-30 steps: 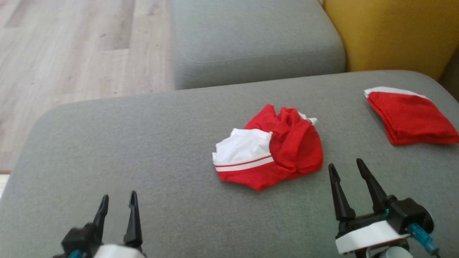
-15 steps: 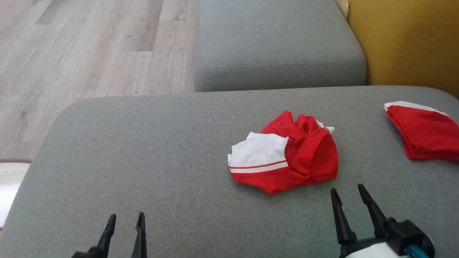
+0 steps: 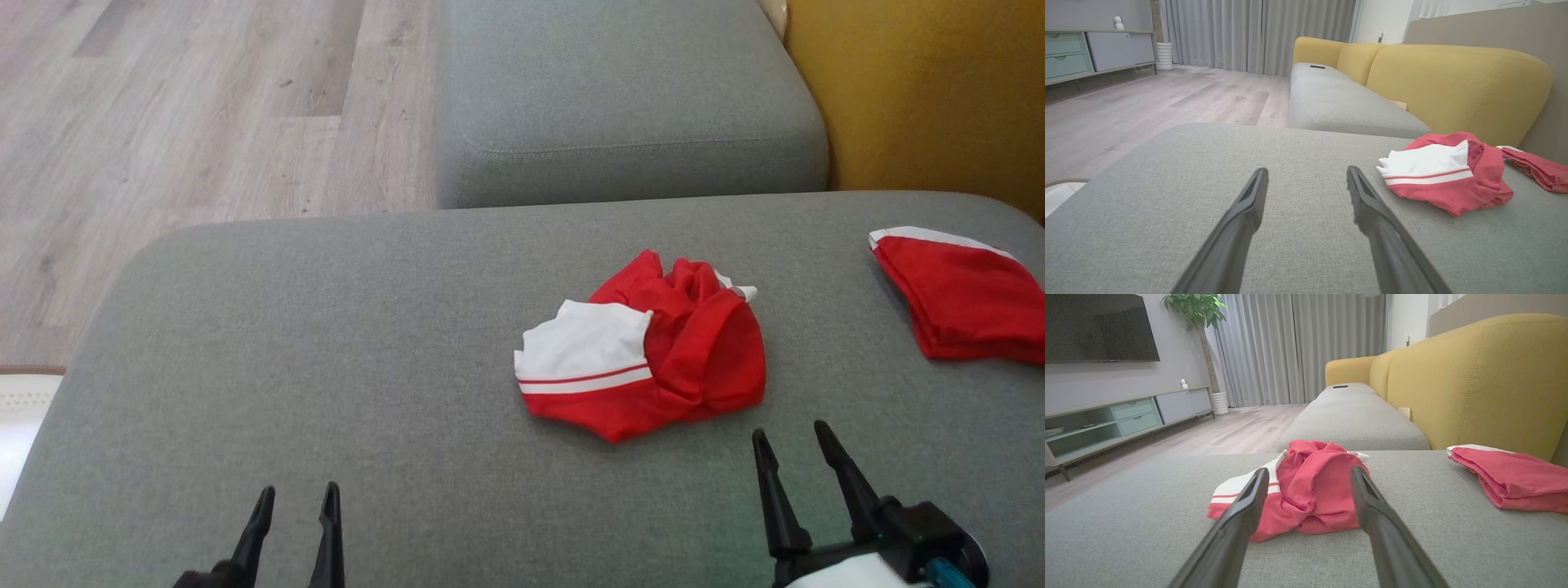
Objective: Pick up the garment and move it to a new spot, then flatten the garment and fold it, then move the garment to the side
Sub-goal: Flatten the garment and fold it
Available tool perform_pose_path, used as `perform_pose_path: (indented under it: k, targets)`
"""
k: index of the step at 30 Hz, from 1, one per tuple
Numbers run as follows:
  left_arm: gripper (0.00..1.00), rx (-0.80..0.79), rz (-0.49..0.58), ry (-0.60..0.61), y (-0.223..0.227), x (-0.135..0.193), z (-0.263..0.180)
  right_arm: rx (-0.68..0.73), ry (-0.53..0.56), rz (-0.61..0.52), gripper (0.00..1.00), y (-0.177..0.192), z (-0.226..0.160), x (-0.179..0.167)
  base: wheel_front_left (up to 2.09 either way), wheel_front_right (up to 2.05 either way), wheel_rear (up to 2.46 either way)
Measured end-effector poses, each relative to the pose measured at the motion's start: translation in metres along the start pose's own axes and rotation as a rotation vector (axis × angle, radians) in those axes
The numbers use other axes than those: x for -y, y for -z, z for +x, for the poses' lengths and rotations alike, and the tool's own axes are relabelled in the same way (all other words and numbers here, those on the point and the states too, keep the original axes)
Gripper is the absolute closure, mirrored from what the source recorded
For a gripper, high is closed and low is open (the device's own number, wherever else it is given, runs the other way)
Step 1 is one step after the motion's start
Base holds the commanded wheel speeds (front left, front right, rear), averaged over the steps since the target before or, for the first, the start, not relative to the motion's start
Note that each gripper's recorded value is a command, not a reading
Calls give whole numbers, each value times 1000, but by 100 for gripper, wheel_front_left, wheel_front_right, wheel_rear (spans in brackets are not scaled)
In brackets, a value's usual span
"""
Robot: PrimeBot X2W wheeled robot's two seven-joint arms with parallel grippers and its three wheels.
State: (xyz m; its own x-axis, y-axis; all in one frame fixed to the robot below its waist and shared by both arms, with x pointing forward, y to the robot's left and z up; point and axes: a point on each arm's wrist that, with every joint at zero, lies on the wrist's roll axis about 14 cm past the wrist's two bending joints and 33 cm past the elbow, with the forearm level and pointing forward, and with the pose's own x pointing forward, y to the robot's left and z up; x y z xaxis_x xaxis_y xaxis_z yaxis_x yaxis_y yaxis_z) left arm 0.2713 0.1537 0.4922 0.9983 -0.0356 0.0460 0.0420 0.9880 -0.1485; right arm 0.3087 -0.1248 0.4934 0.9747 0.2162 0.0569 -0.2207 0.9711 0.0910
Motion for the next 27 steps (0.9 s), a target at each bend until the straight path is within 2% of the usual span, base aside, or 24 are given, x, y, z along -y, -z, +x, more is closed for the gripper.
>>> perform_pose_path:
  k: [27]
  targets:
    - [0,-29,-3,29,8,12,3,-6,14,3,0,2,-2,4,0,0,0]
